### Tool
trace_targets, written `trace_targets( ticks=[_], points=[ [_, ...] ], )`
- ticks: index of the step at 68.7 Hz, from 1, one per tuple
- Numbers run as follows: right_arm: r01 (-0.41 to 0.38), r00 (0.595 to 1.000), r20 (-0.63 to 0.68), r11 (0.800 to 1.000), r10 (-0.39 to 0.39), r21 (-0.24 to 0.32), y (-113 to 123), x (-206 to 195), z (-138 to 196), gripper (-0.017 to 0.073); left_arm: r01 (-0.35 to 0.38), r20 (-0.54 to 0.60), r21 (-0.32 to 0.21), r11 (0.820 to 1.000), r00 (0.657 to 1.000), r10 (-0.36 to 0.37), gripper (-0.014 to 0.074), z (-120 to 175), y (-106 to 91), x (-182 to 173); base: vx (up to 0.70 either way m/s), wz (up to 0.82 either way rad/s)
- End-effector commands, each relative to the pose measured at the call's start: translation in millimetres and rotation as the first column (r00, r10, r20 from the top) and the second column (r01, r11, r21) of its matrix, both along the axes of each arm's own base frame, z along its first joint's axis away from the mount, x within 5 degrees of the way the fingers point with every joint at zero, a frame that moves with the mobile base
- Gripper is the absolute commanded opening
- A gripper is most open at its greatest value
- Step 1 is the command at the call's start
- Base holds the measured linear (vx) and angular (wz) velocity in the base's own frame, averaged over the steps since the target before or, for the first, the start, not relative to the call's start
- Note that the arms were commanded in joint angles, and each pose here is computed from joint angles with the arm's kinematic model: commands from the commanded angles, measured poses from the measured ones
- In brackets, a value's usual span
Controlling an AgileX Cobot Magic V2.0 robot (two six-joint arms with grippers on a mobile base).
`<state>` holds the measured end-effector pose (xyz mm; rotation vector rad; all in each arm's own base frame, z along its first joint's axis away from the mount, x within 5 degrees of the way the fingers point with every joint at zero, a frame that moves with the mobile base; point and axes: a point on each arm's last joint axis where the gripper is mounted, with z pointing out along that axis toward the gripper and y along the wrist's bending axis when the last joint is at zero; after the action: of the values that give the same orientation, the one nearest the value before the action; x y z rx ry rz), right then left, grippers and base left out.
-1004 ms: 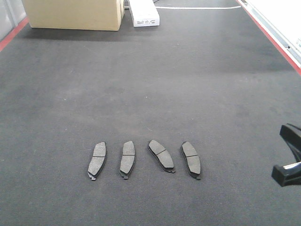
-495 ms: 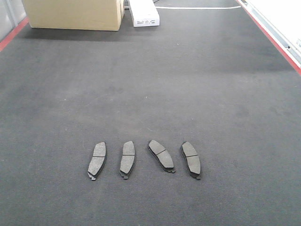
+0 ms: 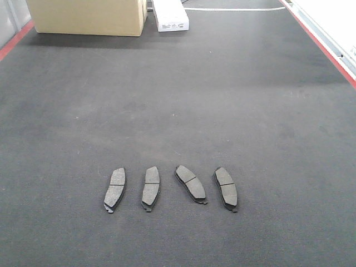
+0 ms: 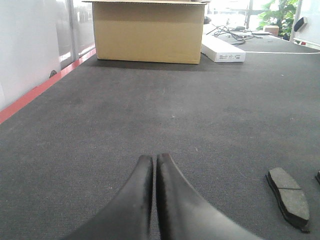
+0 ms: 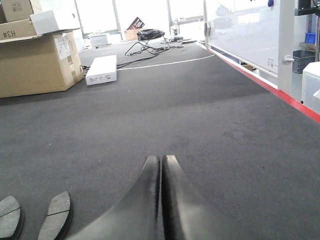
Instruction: Move and align brake pads A on conveyor
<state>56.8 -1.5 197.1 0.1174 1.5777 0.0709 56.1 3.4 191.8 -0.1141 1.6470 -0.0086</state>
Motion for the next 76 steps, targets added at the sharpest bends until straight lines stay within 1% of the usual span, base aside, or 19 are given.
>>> trace_targets(
  ticks=[1,76],
  points=[
    [0.009,0.998,0.063,1.000,-0.008,-0.014,-0.6,-0.5,0.1,-0.0003,-0.004,0.095,0.003,1.000,0.995,0.003,-0.0006,10.6,0.2,-1.1,0.00,0.00],
    [0.009,0.998,0.065,1.000,-0.008,-0.015,-0.6,-0.5,0.2,-0.0003,-0.004,0.095,0.003,1.000,0.995,0.003,-0.0006,10.6,0.2,-1.1,0.00,0.00]
  ],
)
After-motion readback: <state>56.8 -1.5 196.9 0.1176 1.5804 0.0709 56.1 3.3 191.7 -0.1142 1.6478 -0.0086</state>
